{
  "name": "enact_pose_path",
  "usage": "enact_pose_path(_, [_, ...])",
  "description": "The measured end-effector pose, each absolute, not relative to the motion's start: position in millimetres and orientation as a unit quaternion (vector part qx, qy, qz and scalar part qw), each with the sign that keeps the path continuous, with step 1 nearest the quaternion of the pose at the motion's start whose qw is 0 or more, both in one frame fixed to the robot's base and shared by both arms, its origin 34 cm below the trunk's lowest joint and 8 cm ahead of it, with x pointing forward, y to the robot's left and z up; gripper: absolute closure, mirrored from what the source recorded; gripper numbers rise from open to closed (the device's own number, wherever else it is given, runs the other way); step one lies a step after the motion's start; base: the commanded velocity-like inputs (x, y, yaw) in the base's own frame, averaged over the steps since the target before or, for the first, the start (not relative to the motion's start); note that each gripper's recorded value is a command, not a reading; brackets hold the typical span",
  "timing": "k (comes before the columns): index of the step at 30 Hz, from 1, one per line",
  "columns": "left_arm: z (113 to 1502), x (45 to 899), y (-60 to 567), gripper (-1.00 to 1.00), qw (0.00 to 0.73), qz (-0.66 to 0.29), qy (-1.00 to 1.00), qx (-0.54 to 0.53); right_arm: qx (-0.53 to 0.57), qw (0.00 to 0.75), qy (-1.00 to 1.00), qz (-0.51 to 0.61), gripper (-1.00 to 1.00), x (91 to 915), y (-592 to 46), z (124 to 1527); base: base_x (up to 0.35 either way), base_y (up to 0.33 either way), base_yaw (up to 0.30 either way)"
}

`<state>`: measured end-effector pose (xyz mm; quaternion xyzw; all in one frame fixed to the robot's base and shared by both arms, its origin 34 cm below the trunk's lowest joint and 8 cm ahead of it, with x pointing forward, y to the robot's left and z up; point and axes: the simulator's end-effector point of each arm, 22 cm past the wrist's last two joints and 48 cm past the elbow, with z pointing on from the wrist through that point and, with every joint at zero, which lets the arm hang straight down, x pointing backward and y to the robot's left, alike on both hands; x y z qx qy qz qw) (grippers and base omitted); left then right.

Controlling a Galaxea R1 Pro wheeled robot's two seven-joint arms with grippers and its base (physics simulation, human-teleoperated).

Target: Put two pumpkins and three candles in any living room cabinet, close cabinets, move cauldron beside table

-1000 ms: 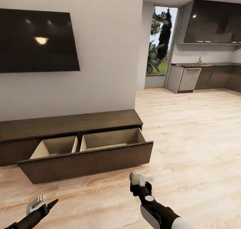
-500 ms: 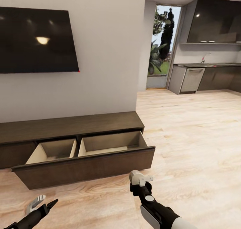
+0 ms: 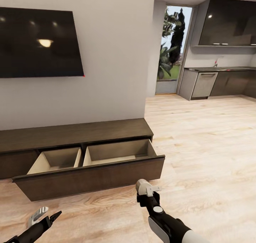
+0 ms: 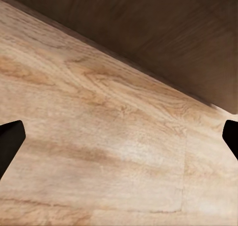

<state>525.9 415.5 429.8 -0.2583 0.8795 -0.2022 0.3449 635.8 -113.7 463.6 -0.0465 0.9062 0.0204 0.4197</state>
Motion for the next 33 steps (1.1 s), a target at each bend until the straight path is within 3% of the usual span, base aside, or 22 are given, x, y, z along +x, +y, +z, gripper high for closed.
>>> enact_pose_path(4, [430,526,415,-1.00,0.346,-0.203,0.879,-0.258,-0.055,0.432,0.898,0.059,1.00,646,-77,494,0.000,0.000,0.000])
enact_pose_path(9, [431,527,415,-1.00,0.347,-0.204,0.878,-0.258,-0.105,0.375,0.916,0.096,1.00,634,-23,531,0.000,0.000,0.000])
enact_pose_path(21, [436,530,412,-1.00,0.347,-0.217,0.876,-0.255,0.003,0.325,0.944,0.059,1.00,663,-93,553,0.000,0.000,0.000])
enact_pose_path(24, [464,541,399,-1.00,0.348,-0.276,0.865,-0.235,0.015,0.322,0.945,0.060,1.00,664,-98,553,0.000,0.000,0.000])
enact_pose_path(29, [574,562,354,-1.00,0.321,-0.459,0.813,-0.158,0.020,0.323,0.944,0.062,1.00,666,-100,555,0.003,0.000,0.000])
enact_pose_path(33, [640,568,362,-1.00,0.343,-0.511,0.780,-0.115,0.023,0.323,0.944,0.063,1.00,667,-101,555,0.101,0.000,0.000])
